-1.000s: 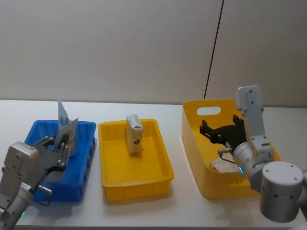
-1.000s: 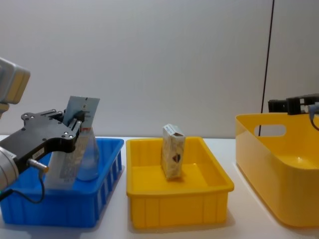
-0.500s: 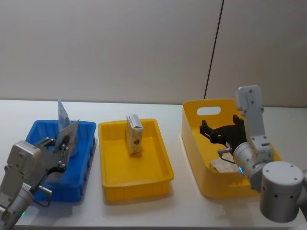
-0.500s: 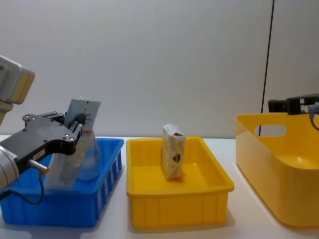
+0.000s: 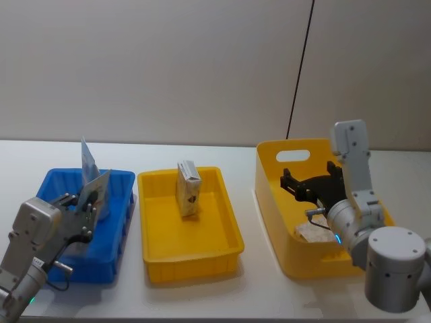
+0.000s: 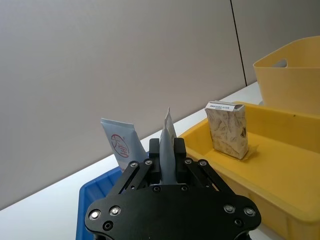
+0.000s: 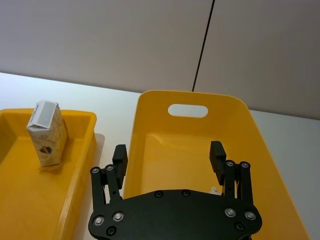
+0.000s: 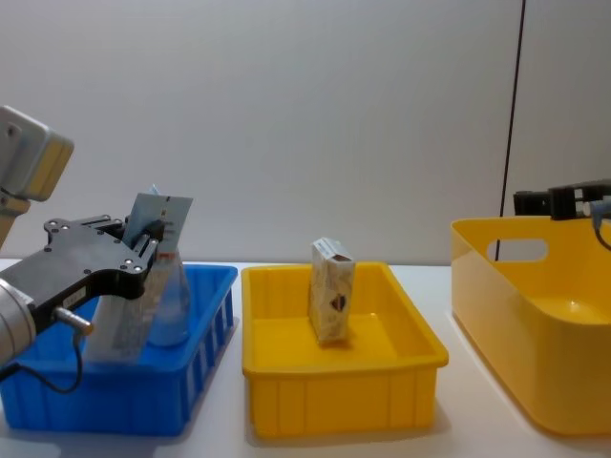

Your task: Bimanual collaborative sorting of washing and personal care products

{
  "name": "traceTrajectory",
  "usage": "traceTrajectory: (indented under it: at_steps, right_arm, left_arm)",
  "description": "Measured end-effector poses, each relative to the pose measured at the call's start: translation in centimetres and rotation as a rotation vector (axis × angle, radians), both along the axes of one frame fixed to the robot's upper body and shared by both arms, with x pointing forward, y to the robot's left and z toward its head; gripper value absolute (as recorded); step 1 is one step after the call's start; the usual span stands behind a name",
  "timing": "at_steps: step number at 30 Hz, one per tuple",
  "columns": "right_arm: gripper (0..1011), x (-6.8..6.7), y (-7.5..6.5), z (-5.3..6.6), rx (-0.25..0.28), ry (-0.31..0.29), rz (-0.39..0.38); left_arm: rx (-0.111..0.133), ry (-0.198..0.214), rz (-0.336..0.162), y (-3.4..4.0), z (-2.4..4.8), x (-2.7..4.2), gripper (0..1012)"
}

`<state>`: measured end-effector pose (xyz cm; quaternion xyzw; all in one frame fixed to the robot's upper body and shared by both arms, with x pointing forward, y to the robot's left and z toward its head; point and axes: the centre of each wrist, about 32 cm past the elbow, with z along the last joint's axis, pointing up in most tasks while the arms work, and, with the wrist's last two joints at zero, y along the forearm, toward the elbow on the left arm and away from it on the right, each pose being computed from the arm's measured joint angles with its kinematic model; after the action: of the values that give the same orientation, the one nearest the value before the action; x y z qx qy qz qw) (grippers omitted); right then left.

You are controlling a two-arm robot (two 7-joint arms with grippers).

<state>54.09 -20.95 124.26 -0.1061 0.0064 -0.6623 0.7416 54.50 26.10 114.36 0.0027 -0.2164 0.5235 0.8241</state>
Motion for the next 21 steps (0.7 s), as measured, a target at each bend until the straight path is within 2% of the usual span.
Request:
traceTrajectory:
  at_steps: [6, 10, 16, 21]
  right_arm:
    - [1004, 0.0, 0.0, 0.0, 0.0, 0.0, 0.0]
    - [1004, 0.0, 0.0, 0.0, 0.0, 0.0, 0.0]
    - [1004, 0.0, 0.0, 0.0, 0.0, 0.0, 0.0]
    - [1004, 0.0, 0.0, 0.0, 0.0, 0.0, 0.0]
  left_arm:
    - [0.002, 0.0, 0.001, -0.1, 0.01, -0.02, 151]
    - [-0.001, -0.003, 0.005, -0.43, 0.11, -0.01, 151]
    - [-0.011, -0.02, 0.016, -1.28, 0.8, 0.08, 151]
    - [-0.022, -0.05, 0.027, -2.16, 1.94, 0.38, 151]
